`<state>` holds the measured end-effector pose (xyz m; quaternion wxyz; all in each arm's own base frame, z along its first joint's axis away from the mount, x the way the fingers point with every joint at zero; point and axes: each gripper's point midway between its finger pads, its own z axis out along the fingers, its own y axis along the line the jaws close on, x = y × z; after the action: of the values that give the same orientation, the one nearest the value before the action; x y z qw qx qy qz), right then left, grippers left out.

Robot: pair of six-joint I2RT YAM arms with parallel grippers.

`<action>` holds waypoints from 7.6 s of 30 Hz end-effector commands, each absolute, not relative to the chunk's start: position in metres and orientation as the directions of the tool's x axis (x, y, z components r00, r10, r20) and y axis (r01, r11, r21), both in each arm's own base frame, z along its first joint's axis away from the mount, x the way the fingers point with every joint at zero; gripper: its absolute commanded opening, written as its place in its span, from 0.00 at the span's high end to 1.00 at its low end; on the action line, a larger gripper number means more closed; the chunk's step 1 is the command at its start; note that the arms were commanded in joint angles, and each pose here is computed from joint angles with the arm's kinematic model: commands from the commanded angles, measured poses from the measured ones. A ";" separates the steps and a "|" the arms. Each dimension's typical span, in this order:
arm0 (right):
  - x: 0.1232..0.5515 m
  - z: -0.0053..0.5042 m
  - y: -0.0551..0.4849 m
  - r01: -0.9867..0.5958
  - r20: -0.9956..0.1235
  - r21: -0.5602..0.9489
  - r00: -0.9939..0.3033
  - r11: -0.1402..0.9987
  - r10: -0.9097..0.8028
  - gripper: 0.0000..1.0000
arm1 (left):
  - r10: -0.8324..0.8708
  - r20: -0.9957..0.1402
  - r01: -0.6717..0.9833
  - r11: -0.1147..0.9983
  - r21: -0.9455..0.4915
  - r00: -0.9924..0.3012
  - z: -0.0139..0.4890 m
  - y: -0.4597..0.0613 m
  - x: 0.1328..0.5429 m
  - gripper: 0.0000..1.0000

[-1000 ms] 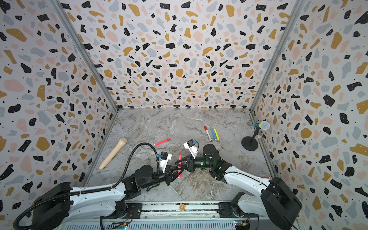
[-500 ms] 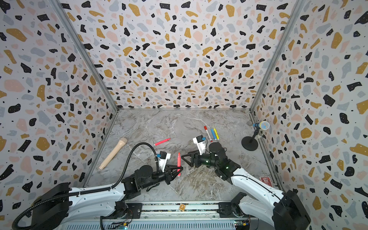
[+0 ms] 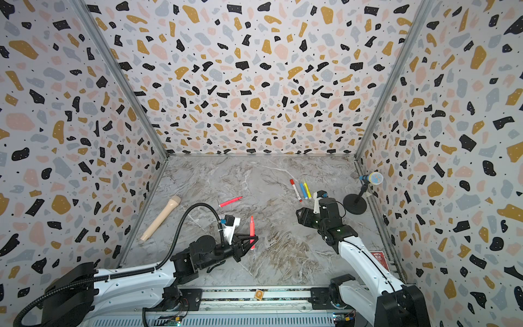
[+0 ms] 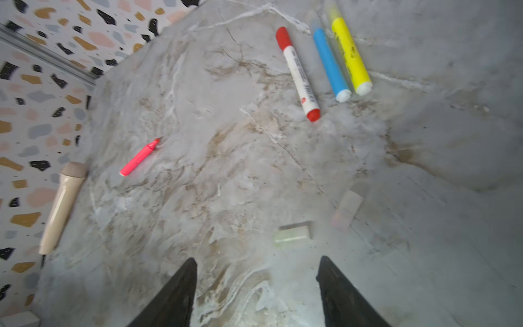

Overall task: Insert pens into pen caps
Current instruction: Pick up the pen cap from the middle-right of the table, then put on the pen cap to the pen.

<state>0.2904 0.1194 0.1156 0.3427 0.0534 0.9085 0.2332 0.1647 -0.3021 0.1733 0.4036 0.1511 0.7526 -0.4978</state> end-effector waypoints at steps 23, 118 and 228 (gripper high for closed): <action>0.331 0.051 0.091 0.034 -0.468 0.143 -0.878 0.989 0.098 0.57 | -0.150 -0.780 0.638 0.494 -0.591 -0.607 0.168 -0.298 0.166 1.00; 0.180 0.298 0.265 -0.821 -0.802 0.563 -0.515 0.097 0.302 0.96 | -0.195 -0.839 0.748 0.384 -0.541 -0.507 0.235 -0.352 0.140 1.00; 0.135 0.300 0.312 -0.918 -0.932 0.324 -0.351 0.229 -0.086 0.40 | -0.205 -0.907 0.818 0.393 -0.420 -0.367 0.277 -0.287 0.161 1.00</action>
<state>0.1366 0.3078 0.2793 0.4156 -0.3620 0.6763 0.4887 0.1613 -0.2864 0.2535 0.4906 0.2386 0.6853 -0.4825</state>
